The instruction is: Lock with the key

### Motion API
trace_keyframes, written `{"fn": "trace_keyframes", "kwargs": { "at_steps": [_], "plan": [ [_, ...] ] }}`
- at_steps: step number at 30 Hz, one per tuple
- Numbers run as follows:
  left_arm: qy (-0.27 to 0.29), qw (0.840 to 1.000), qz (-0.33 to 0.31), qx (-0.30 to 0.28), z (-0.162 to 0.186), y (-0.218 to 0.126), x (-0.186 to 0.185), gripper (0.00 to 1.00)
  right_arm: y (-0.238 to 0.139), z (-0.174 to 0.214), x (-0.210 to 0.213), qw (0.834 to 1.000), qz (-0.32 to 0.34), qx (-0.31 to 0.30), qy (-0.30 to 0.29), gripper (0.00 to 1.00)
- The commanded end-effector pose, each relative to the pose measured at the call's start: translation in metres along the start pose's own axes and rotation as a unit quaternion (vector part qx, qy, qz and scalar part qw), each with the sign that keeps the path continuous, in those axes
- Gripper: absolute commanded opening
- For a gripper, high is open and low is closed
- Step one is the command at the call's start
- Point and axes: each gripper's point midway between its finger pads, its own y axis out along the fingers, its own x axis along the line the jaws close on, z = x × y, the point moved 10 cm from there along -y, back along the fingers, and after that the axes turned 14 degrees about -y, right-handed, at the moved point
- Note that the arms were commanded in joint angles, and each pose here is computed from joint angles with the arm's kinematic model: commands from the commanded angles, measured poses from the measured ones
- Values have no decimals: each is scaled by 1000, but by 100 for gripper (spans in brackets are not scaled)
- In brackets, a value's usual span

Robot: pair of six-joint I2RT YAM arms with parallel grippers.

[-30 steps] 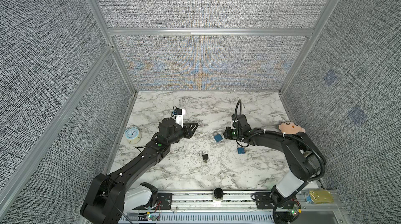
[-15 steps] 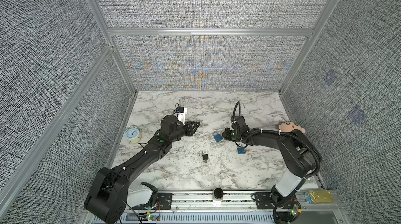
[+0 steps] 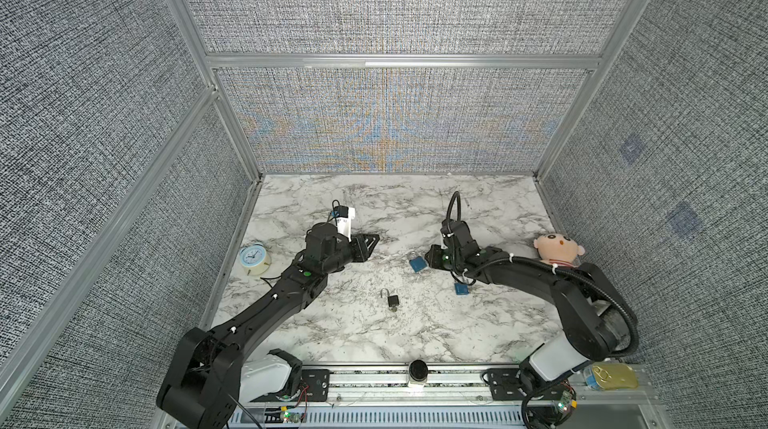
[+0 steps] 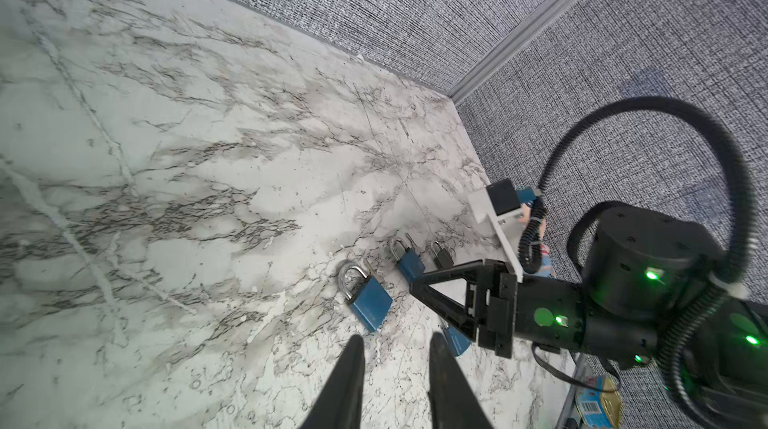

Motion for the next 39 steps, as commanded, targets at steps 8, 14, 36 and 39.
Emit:
{"fn": "trace_keyframes", "kwargs": {
  "at_steps": [8,14,36,39],
  "plan": [
    [-20,996,-57,-65,16,-26,26,30,-21,41,57,996,21,48,-72,34],
    [-27,995,-57,-74,24,-39,31,35,-24,51,94,990,40,66,-121,43],
    [-17,994,-70,-85,32,-58,36,36,25,75,141,964,109,164,-178,43],
    [-17,994,-72,-85,32,-58,36,36,28,78,141,964,104,171,-174,43]
  ]
}}
